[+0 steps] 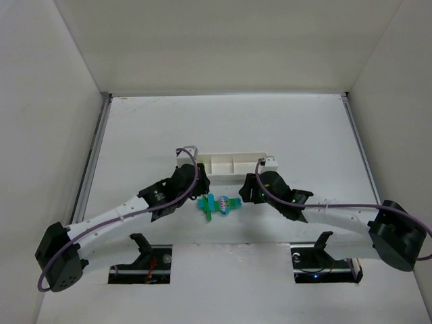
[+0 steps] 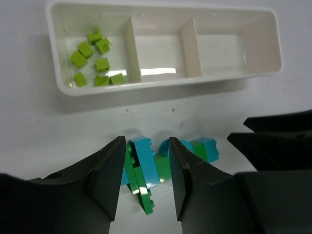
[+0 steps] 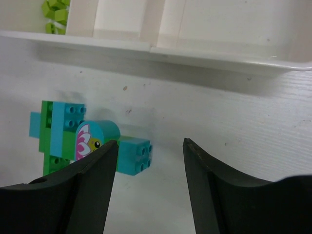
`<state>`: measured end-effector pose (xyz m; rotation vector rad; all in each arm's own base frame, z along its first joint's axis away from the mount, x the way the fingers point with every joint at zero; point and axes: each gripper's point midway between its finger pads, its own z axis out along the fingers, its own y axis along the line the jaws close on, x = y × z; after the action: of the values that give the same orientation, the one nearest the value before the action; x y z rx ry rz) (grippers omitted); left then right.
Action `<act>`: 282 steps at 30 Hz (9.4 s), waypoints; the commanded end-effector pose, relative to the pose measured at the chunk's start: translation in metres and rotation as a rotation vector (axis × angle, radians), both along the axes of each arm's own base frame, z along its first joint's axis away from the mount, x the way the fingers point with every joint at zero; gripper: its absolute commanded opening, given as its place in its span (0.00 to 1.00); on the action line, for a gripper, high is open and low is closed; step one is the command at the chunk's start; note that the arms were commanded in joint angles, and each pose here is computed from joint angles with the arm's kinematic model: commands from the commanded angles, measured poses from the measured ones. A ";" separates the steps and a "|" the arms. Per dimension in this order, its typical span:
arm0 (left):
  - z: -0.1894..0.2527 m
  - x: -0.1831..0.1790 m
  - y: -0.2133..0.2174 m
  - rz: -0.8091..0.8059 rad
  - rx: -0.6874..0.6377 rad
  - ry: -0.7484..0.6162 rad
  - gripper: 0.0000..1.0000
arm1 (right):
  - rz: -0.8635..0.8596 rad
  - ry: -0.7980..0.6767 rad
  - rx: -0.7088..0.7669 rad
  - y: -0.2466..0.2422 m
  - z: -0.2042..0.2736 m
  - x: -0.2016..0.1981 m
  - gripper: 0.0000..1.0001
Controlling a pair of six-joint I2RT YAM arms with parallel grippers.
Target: Sort the legos into containers by color
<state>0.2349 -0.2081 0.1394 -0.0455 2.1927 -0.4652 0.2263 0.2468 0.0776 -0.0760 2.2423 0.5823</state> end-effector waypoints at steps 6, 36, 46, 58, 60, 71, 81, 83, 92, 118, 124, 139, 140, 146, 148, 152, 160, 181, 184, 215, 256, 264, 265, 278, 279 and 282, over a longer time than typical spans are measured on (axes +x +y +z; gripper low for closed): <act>-0.025 -0.026 0.008 -0.010 -0.013 0.065 0.45 | 0.107 -0.034 0.143 0.044 0.018 0.006 0.73; -0.095 -0.096 -0.018 -0.118 -0.063 0.315 0.46 | 0.112 -0.007 0.127 0.043 -0.014 -0.012 0.86; -0.104 -0.085 -0.021 -0.085 0.077 0.263 0.41 | 0.103 -0.011 0.137 0.040 -0.012 -0.013 0.86; -0.101 -0.086 -0.003 -0.049 0.187 0.225 0.16 | 0.121 -0.028 0.132 0.028 0.004 -0.024 0.87; -0.093 -0.085 -0.001 -0.050 0.188 0.207 0.15 | 0.136 -0.035 0.136 0.028 0.010 -0.029 0.87; -0.049 -0.095 0.000 -0.280 0.204 0.194 0.13 | 0.356 -0.183 0.201 0.049 0.066 -0.077 0.88; -0.039 -0.112 -0.017 -0.392 0.032 0.344 0.13 | 0.340 -0.365 0.055 0.041 0.084 -0.076 0.96; -0.038 -0.113 -0.018 -0.398 0.029 0.342 0.13 | 0.345 -0.358 0.047 0.044 0.082 -0.076 0.97; -0.027 -0.095 -0.014 -0.291 0.007 0.206 0.12 | 0.170 -0.121 0.372 0.043 0.096 -0.054 1.00; -0.004 -0.082 -0.035 -0.252 -0.025 -0.071 0.13 | 0.122 0.029 0.664 0.053 0.099 -0.046 0.92; 0.006 -0.087 -0.047 -0.277 -0.066 -0.097 0.13 | 0.124 0.024 0.700 0.058 0.102 -0.043 0.96; 0.005 -0.086 -0.055 -0.257 -0.037 -0.132 0.13 | 0.100 0.037 0.692 0.058 0.095 -0.041 0.76; 0.007 -0.085 -0.054 -0.249 -0.039 -0.137 0.13 | 0.096 0.041 0.686 0.057 0.093 -0.041 0.77; 0.010 -0.082 -0.050 -0.233 -0.044 -0.146 0.16 | 0.079 0.030 0.680 0.052 0.090 -0.040 0.60; 0.010 -0.084 -0.052 -0.239 -0.043 -0.145 0.18 | 0.079 0.030 0.680 0.052 0.090 -0.040 0.52; 0.011 -0.086 -0.055 -0.256 -0.051 -0.145 0.24 | 0.090 0.024 0.694 0.053 0.095 -0.041 0.38; 0.027 -0.087 -0.052 -0.261 -0.123 -0.158 0.53 | 0.046 -0.021 0.726 0.032 0.104 -0.029 0.33; 0.088 -0.028 -0.037 -0.157 -0.857 -0.093 0.58 | 0.209 0.040 0.907 0.024 0.152 -0.030 0.33; 0.105 -0.021 -0.039 -0.184 -0.932 -0.116 0.57 | 0.228 0.053 0.954 0.025 0.164 -0.029 0.32; 0.055 -0.045 -0.025 -0.131 -0.891 -0.013 0.58 | 0.070 -0.030 1.017 0.024 0.182 0.021 0.33; 0.133 -0.022 -0.079 0.103 -1.110 -0.226 0.62 | -0.165 -0.004 1.299 0.051 0.205 0.033 0.33; 0.139 -0.015 -0.083 0.100 -1.144 -0.239 0.58 | -0.167 0.016 1.315 0.052 0.202 0.032 0.33; 0.139 -0.014 -0.085 0.095 -1.148 -0.235 0.57 | -0.164 0.019 1.317 0.053 0.202 0.031 0.33; 0.140 -0.011 -0.086 0.094 -1.162 -0.237 0.44 | -0.171 0.053 1.328 0.057 0.191 0.032 0.33; 0.140 -0.011 -0.086 0.095 -1.161 -0.238 0.42 | -0.173 0.056 1.327 0.057 0.190 0.032 0.33; 0.139 -0.009 -0.087 0.098 -1.157 -0.235 0.38 | -0.174 0.061 1.334 0.057 0.190 0.032 0.33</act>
<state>0.2240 -0.2954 0.2372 -0.6487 1.5480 -1.4212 0.2639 0.3039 0.2454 0.7991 1.5683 1.7270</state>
